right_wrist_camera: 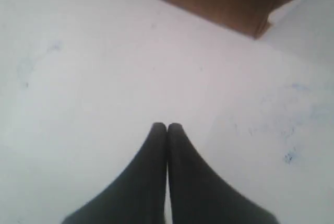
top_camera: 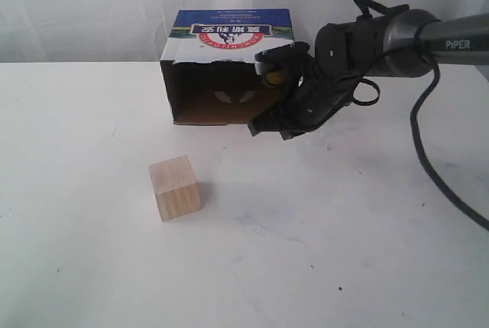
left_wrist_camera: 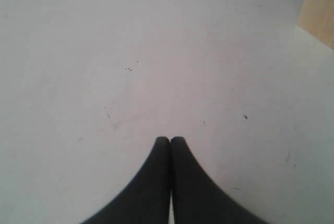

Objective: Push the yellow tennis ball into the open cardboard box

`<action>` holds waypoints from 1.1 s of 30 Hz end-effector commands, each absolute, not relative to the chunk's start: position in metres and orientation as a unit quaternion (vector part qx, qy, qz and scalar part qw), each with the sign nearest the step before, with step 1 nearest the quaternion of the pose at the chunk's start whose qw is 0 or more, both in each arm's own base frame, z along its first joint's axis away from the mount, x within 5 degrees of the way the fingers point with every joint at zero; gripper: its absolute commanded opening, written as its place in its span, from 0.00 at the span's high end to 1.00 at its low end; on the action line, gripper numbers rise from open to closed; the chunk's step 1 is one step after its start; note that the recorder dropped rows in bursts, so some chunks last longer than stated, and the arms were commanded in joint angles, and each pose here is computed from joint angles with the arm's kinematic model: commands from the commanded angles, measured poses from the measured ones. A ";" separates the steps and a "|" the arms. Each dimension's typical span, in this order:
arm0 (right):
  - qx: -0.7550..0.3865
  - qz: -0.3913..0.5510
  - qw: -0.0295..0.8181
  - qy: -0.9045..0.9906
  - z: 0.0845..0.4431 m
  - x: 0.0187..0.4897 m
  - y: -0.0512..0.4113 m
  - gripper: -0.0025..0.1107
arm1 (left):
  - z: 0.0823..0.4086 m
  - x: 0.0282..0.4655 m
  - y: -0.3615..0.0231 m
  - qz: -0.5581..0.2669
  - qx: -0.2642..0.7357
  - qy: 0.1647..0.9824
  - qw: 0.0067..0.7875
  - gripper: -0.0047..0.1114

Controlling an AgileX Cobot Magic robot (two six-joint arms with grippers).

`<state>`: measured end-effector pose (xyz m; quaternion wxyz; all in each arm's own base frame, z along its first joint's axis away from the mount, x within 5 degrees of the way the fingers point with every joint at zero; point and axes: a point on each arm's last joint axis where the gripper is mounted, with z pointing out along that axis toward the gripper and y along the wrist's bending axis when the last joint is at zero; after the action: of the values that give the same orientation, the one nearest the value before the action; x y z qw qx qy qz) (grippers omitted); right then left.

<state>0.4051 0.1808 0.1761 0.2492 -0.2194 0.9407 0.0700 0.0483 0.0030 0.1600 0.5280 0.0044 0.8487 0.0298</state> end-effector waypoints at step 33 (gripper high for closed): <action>-0.111 0.055 0.772 0.624 0.453 0.173 0.044 0.98 | 0.156 0.047 0.002 0.024 0.005 0.855 0.518 0.96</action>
<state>0.1887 0.0363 0.4334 0.6973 -0.0576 0.7138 0.0306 0.0483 0.0030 0.1600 0.5280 0.0044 0.8487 0.0298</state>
